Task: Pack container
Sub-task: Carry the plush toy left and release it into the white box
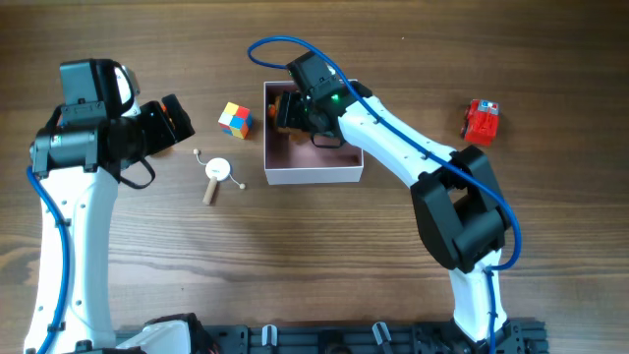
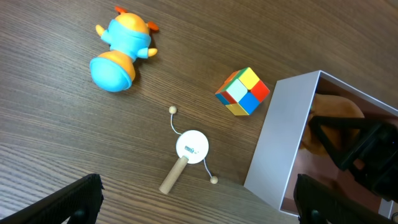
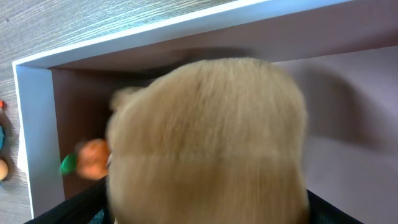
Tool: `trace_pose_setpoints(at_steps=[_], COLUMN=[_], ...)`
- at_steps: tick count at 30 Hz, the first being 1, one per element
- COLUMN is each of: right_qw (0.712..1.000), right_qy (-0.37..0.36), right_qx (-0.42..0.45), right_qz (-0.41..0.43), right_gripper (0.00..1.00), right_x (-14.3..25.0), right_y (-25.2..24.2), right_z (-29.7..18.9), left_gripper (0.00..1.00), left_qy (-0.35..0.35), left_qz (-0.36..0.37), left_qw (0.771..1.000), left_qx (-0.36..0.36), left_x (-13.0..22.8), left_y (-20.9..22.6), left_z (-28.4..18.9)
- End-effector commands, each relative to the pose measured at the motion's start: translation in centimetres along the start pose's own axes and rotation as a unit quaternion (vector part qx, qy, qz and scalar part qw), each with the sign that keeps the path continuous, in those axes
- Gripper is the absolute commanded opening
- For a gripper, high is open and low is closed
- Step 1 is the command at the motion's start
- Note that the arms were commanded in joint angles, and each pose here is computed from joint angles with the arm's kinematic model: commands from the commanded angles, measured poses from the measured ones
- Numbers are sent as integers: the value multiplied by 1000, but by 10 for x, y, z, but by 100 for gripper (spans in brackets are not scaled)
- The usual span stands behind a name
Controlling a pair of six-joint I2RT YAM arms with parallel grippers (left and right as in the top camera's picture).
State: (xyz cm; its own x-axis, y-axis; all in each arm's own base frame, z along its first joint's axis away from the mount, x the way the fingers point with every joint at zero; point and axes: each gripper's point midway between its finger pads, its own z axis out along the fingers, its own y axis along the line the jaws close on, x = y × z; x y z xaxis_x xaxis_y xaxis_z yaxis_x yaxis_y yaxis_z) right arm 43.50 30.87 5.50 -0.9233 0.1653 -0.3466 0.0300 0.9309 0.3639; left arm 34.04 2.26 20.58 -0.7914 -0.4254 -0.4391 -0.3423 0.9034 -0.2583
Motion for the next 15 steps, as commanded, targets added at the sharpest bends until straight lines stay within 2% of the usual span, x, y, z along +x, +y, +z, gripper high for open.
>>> trace_pose_setpoints(at_steps=[1, 4, 8, 11, 15], right_qw=[1000, 1000, 997, 995, 990], right_qy=[10, 18, 10, -13, -48], right_qx=[-2, 10, 32, 66, 57], right_qz=[-19, -19, -63, -79, -123], right_gripper=[81, 82, 73, 72, 73], right_x=[4, 8, 5, -5, -22], right_y=[0, -5, -13, -22, -10], right_z=[0, -1, -4, -19, -54], left_gripper=[100, 100, 100, 100, 100], left_qy=[-11, -11, -11, -11, -11], left_qz=[15, 15, 15, 15, 15], left_qw=[1000, 1000, 1000, 1000, 1000], left_qx=[0, 0, 0, 0, 0], left_x=[-6, -6, -6, -6, -6], left_y=[-3, -3, -3, -3, -3], left_z=[-4, -4, -4, -4, -4])
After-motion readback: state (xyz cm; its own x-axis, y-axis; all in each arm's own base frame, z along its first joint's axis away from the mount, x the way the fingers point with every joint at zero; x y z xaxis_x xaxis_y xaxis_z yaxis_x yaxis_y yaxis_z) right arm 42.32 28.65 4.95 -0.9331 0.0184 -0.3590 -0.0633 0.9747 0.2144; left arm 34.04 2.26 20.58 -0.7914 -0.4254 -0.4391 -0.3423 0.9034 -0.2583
